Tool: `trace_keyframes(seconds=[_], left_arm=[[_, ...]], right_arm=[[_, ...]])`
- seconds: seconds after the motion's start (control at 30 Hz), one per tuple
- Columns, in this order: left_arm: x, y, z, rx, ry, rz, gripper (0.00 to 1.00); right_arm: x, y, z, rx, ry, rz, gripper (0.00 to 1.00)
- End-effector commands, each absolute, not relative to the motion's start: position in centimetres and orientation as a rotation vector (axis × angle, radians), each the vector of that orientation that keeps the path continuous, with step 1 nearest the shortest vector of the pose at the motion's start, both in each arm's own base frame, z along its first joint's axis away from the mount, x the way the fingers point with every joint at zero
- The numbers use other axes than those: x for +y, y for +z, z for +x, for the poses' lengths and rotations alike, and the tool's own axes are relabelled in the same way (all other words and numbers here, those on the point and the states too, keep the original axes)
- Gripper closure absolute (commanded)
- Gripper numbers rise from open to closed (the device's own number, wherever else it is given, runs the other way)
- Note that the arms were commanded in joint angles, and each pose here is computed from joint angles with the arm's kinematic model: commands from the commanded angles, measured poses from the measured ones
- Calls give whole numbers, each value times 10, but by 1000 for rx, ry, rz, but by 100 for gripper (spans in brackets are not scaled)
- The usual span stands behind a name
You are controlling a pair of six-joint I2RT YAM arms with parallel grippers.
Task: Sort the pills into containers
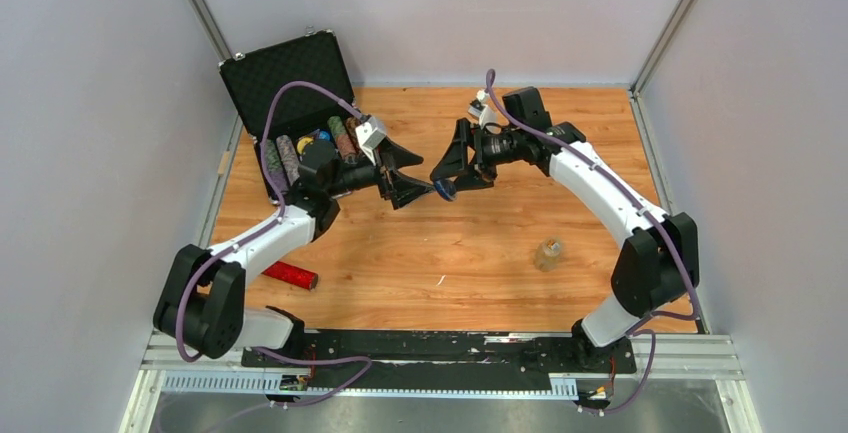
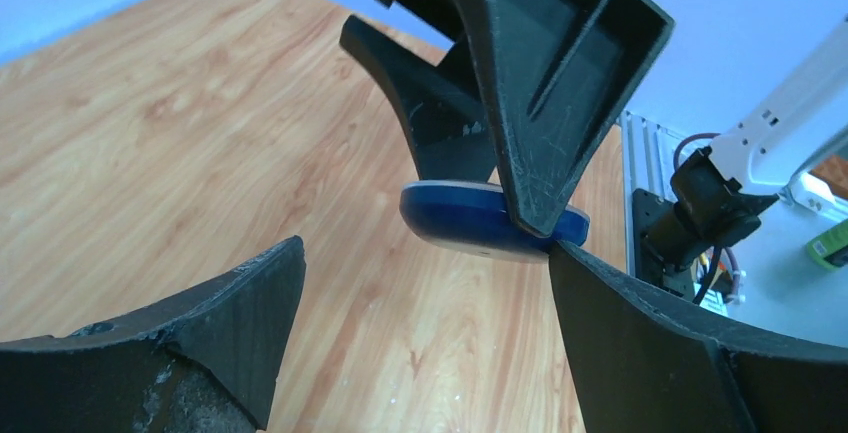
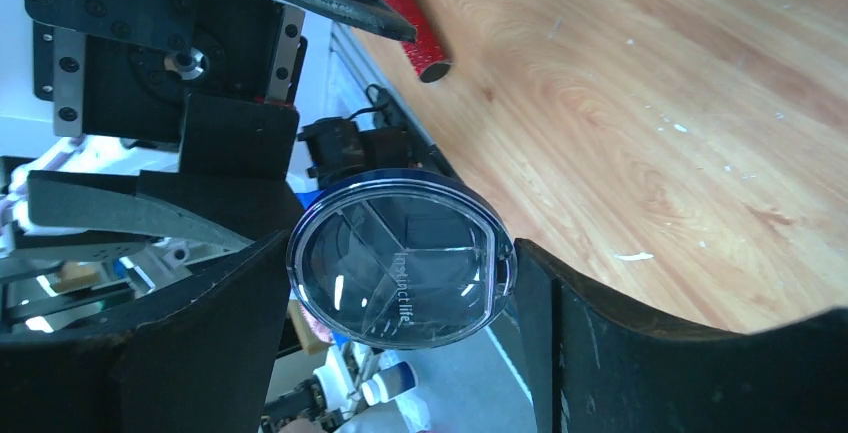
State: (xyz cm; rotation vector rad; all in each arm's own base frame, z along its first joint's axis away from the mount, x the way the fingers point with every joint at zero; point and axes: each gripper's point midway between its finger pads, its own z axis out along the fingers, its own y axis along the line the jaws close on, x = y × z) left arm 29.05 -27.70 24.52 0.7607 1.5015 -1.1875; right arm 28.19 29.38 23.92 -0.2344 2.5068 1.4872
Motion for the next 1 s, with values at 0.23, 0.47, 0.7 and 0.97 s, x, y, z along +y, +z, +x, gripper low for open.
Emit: trace_keyframes(seconds=[0.23, 0.47, 0.7, 0.97], left_arm=[[-297, 297, 264, 1208, -1257, 988, 0], [-305, 301, 268, 1255, -1272, 864, 0], [-310, 297, 268, 1261, -1254, 829, 0], [-310, 292, 258, 1220, -1233, 929, 0]], right_arm=[[300, 308, 270, 2338, 1633, -270, 38], [302, 308, 282, 2272, 1588, -246, 38], [307, 313, 281, 2240, 1643, -238, 39], [308, 314, 270, 2251, 1706, -284, 41]])
